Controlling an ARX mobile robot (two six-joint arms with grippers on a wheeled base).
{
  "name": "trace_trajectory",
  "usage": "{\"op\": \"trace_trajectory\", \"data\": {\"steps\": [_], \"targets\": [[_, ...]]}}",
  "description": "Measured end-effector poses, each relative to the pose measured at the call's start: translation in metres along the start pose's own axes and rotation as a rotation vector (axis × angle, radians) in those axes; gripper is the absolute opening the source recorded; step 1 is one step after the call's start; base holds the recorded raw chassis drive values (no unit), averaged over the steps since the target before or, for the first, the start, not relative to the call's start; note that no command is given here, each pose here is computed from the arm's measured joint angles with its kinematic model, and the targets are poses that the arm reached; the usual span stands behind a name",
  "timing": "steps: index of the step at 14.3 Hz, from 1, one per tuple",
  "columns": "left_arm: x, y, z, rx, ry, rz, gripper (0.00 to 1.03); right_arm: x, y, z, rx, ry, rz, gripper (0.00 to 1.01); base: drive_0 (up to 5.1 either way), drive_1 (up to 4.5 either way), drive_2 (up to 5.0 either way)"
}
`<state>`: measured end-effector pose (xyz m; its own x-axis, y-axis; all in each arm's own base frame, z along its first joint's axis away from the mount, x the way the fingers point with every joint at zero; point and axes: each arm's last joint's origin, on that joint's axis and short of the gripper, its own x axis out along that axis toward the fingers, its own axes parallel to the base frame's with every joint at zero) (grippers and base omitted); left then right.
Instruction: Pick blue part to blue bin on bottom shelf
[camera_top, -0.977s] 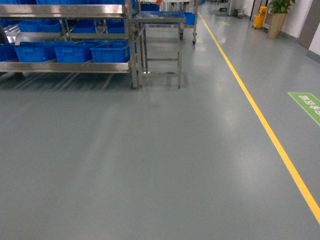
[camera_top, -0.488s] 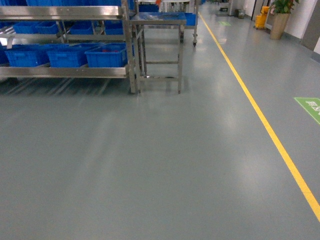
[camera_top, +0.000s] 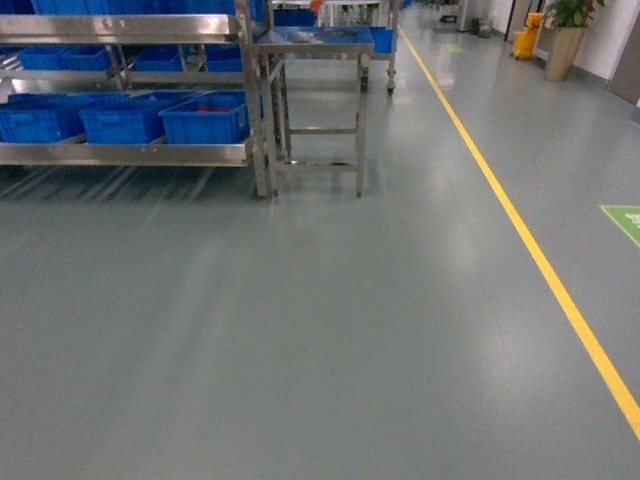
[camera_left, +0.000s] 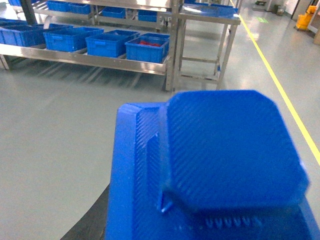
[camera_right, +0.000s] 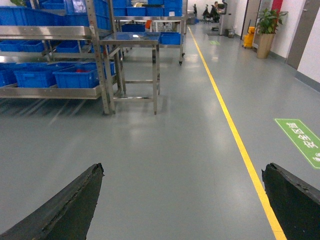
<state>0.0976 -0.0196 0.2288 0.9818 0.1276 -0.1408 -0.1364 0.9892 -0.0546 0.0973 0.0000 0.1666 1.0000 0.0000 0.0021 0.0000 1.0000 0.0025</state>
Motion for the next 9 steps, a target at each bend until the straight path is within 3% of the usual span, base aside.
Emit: {"op": "trace_trajectory", "data": {"steps": [9], "targets": [[0.0000, 0.0000, 0.0001, -0.001, -0.001, -0.001, 0.44, 0.0000, 0.0000, 0.0000, 0.000, 0.000, 0.000, 0.98, 0.1, 4.13, -4.0]]}}
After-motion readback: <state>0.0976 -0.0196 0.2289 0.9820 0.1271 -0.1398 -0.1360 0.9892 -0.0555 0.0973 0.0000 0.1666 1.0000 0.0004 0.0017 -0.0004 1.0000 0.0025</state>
